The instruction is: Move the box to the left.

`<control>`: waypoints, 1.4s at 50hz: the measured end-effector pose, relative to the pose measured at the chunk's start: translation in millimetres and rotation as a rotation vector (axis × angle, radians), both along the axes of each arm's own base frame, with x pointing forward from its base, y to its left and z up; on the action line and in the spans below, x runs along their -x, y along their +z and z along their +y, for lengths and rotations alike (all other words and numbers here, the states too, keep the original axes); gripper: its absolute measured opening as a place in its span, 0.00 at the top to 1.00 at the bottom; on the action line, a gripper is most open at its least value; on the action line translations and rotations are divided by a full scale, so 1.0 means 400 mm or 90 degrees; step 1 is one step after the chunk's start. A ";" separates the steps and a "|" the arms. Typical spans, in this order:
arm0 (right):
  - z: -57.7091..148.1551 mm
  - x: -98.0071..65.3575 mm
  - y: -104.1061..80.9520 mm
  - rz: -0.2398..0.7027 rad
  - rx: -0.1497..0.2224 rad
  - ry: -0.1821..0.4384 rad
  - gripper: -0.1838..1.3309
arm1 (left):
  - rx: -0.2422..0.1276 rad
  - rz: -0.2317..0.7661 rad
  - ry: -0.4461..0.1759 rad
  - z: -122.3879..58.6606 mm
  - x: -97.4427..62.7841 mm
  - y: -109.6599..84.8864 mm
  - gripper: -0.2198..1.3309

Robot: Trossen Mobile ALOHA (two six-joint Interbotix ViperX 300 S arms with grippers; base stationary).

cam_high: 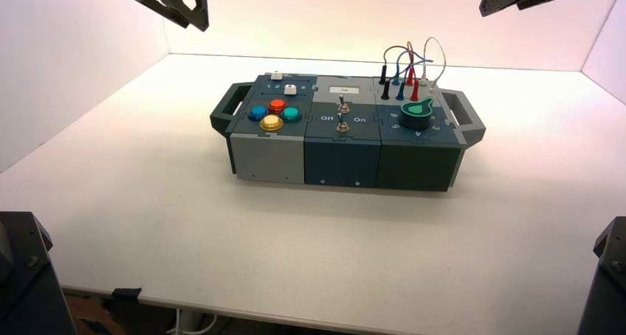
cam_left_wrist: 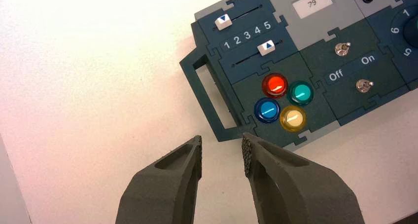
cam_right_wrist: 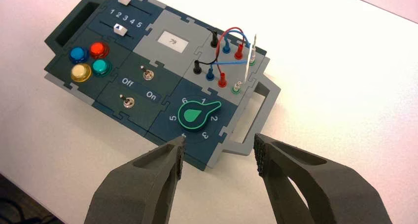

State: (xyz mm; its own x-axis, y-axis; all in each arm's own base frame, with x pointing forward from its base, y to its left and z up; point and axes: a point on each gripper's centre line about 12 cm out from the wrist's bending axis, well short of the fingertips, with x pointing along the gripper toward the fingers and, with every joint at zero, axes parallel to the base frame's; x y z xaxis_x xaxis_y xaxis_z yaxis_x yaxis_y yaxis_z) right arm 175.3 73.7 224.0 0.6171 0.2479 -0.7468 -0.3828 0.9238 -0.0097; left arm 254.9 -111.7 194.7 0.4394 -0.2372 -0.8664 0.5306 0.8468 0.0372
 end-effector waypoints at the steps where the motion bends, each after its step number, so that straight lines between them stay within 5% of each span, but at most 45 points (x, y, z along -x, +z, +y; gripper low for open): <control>1: 0.000 0.000 0.000 0.000 0.000 0.000 0.06 | 0.002 -0.001 0.001 -0.001 -0.001 0.002 0.27; 62: -0.002 0.005 0.004 -0.008 -0.004 -0.001 0.06 | -0.021 0.030 -0.004 -0.001 -0.009 -0.040 0.27; 70: -0.018 -0.001 0.004 -0.007 -0.005 -0.025 0.06 | -0.026 0.045 0.002 0.002 -0.015 -0.053 0.27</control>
State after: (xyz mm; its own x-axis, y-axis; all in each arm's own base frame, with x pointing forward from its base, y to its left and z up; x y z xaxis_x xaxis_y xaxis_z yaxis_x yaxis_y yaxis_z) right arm 175.6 66.7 225.5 0.6339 0.2293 -0.7386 -0.3467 0.9380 -0.0063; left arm 260.7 -110.8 173.4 0.3768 -0.1999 -0.9044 0.5302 0.8472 0.0336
